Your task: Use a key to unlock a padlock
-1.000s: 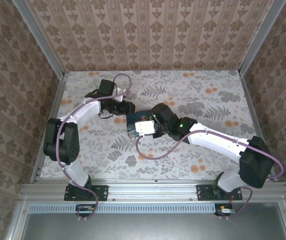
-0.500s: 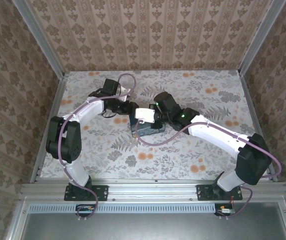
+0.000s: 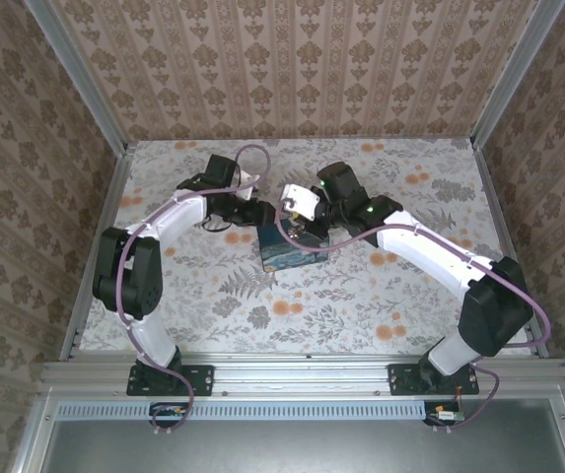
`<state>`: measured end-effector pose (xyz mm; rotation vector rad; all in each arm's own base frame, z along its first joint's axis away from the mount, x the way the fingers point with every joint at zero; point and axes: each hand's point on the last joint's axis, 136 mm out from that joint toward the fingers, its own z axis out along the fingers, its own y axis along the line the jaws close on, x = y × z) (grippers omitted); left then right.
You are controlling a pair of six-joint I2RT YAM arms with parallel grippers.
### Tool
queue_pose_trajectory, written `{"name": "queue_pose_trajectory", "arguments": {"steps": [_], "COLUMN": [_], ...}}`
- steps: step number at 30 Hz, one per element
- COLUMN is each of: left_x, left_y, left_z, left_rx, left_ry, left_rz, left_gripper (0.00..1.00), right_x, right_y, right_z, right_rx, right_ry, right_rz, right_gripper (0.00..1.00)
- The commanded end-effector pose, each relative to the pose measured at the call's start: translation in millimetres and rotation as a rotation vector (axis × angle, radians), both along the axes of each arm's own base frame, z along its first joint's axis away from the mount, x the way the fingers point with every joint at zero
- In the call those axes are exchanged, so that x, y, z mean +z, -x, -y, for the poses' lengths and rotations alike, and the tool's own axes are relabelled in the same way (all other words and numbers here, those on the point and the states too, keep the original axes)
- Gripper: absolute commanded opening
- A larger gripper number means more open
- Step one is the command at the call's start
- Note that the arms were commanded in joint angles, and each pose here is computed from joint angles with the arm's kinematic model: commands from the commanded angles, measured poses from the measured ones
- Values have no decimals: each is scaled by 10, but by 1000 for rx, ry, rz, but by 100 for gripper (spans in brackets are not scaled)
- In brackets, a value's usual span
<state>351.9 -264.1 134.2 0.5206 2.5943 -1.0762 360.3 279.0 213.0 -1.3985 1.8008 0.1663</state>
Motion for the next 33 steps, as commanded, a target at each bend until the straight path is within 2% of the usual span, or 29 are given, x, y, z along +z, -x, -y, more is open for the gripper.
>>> {"name": "queue_pose_trajectory", "arguments": {"steps": [1, 11, 15, 20, 23, 26, 30, 33], "left_x": [-146, -116, -130, -119, -130, -132, -11, 169], "left_y": [167, 169, 169, 163, 164, 156, 141, 87], "left_z": [42, 59, 66, 69, 73, 80, 69, 27], "left_rx": [-42, -51, -49, -50, -54, -52, -27, 8], "left_ry": [-28, -31, -33, -34, -39, -41, -14, 7], "left_rz": [-73, -72, -74, -71, -75, -76, -66, -46], "left_gripper": [44, 43, 43, 43, 43, 43, 45, 48], "right_x": [-431, -705, -689, -457, -302, -274, -329, -398], "right_y": [177, 306, 242, 26, -119, -216, -264, -293], "right_z": [310, 419, 400, 383, 346, 271, 148, 97], "right_rx": [-33, -46, -60, -108, -113, -85, -70, -77], "right_ry": [164, 180, 158, 84, 14, -51, -130, -145], "right_rz": [-176, -234, -219, -132, -99, -149, -239, -277], "right_gripper": [0, 0, 0, 0, 12, 22, 27, 25]}}
